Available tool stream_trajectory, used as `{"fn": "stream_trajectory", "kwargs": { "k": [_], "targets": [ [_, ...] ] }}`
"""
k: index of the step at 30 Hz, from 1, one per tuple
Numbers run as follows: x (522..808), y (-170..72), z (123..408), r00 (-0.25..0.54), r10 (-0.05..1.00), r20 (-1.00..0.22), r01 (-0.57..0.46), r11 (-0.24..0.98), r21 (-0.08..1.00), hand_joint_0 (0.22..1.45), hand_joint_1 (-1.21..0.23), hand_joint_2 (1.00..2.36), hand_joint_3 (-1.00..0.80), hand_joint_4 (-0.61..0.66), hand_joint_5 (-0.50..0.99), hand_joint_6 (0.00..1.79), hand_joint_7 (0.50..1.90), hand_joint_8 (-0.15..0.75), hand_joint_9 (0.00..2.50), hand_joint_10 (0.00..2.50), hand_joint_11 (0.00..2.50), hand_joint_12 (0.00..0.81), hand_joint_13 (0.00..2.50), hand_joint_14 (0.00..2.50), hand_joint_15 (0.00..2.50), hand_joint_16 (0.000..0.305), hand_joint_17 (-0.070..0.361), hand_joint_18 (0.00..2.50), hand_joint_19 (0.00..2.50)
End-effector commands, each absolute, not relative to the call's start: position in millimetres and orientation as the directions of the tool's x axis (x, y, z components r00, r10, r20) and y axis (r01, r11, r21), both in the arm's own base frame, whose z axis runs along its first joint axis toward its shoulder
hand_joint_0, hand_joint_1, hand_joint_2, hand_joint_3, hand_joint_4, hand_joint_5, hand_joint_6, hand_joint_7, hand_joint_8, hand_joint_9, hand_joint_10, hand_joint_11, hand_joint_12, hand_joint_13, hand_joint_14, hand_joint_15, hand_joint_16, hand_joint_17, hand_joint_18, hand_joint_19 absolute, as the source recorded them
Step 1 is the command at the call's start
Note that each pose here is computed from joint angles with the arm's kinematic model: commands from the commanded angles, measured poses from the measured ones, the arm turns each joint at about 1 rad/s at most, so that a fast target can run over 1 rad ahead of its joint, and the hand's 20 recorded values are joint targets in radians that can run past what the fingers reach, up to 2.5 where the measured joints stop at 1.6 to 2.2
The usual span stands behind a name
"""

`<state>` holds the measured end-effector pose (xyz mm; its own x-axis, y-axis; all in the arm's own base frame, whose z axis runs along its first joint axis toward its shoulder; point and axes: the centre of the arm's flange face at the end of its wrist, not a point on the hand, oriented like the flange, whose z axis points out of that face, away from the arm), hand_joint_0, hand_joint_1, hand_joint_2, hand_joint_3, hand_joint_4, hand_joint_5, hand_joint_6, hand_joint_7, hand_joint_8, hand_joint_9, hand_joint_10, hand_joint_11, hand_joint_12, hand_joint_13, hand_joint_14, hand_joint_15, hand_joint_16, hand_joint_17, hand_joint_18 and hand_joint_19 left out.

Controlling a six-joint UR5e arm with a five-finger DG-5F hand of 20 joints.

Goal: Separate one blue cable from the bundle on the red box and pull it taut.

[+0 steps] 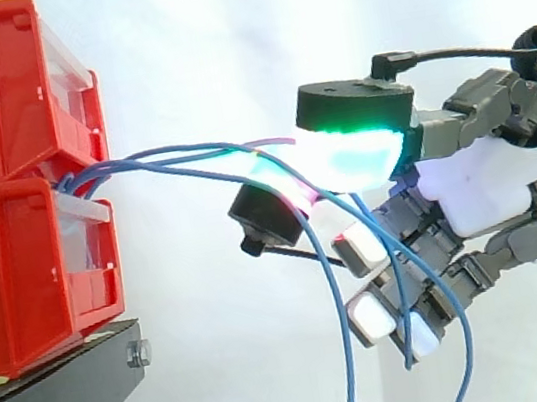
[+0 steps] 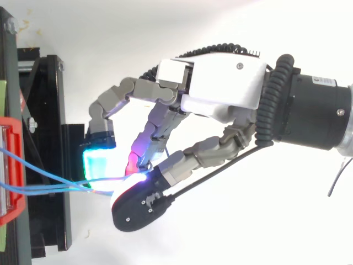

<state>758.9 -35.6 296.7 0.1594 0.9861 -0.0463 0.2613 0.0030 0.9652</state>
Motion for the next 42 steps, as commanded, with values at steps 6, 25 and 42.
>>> {"fn": "stream_trajectory", "kwargs": {
  "k": [6,25,42],
  "targets": [
    [759.1,-35.5,296.8,0.159,0.986,-0.046,0.26,0.003,0.966,0.51,-0.73,1.0,-0.5,-0.1,-0.08,0.89,0.96,0.211,1.23,0.02,0.48,0.337,1.03,0.02,0.45,0.053,0.12,0.83,0.71],
    [758.8,-35.7,296.1,0.16,0.986,-0.047,0.262,0.003,0.965,0.44,-0.66,1.0,-0.5,-0.05,-0.08,0.82,0.9,0.234,1.23,0.02,0.44,0.373,1.04,0.02,0.44,0.061,0.138,0.86,0.71],
    [758.6,-34.5,295.4,0.159,0.986,-0.046,0.263,0.002,0.965,0.62,-0.79,1.02,-0.21,-0.04,-0.1,0.92,0.93,0.215,1.2,0.02,0.51,0.332,1.03,0.02,0.46,0.05,0.114,0.82,0.73]
  ]
}}
